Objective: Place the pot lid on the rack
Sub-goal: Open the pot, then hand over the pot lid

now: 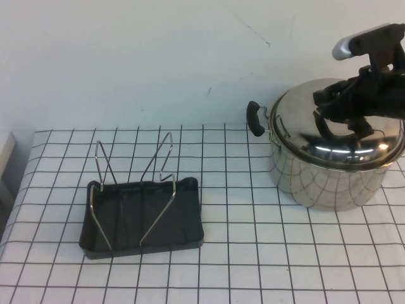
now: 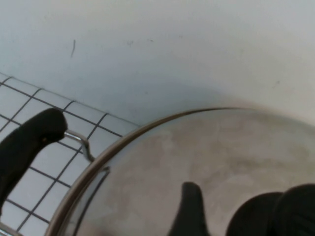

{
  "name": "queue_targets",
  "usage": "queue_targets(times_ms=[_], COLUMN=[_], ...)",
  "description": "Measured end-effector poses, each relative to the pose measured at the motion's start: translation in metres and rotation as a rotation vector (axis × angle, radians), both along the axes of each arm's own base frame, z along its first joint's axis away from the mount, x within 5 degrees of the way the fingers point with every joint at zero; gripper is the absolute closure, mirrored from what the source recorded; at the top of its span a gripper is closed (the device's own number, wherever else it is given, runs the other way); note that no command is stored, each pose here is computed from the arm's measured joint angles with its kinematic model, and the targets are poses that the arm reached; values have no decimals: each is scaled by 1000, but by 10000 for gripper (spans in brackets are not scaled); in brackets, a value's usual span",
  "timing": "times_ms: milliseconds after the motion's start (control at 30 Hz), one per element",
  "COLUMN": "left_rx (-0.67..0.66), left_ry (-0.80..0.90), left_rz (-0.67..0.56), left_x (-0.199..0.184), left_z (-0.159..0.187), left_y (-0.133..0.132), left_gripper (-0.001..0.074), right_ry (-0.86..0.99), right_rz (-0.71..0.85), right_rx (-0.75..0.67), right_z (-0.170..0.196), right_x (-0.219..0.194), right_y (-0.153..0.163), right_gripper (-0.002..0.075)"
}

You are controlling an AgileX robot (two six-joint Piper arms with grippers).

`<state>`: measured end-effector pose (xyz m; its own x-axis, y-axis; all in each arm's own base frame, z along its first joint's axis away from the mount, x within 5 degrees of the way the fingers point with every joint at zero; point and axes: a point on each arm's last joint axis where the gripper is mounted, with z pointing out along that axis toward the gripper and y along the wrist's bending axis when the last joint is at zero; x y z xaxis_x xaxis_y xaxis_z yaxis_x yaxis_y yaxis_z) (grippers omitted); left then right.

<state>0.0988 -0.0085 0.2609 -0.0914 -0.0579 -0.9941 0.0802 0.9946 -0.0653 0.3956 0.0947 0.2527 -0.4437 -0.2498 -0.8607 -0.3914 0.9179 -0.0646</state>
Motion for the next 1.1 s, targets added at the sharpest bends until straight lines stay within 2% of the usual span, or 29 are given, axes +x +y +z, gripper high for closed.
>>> queue_targets(times_ms=[133, 433, 567, 800, 967, 1100], left_rx=[-37, -76, -164, -353, -647, -814], left_ry=[4, -11, -8, -28, -54, -72], left_rz=[3, 4, 10, -22, -163, -372], left_x=[0, 0, 0, 0, -3, -7], left_z=[0, 1, 1, 7, 20, 31], left_y=[0, 0, 0, -4, -16, -32], left_gripper=[737, 737, 737, 737, 737, 736], right_ry=[-6, -2, -22, -170, -256, -252], right_rz=[-10, -5, -11, -36, 5, 169], right_rx=[-8, -6, -2, 34, 106, 204], right_z=[0, -1, 7, 63, 108, 133], right_x=[1, 1, -2, -24, -53, -82], right_y=[-2, -1, -2, -8, -9, 2], right_gripper=[384, 382, 382, 382, 382, 382])
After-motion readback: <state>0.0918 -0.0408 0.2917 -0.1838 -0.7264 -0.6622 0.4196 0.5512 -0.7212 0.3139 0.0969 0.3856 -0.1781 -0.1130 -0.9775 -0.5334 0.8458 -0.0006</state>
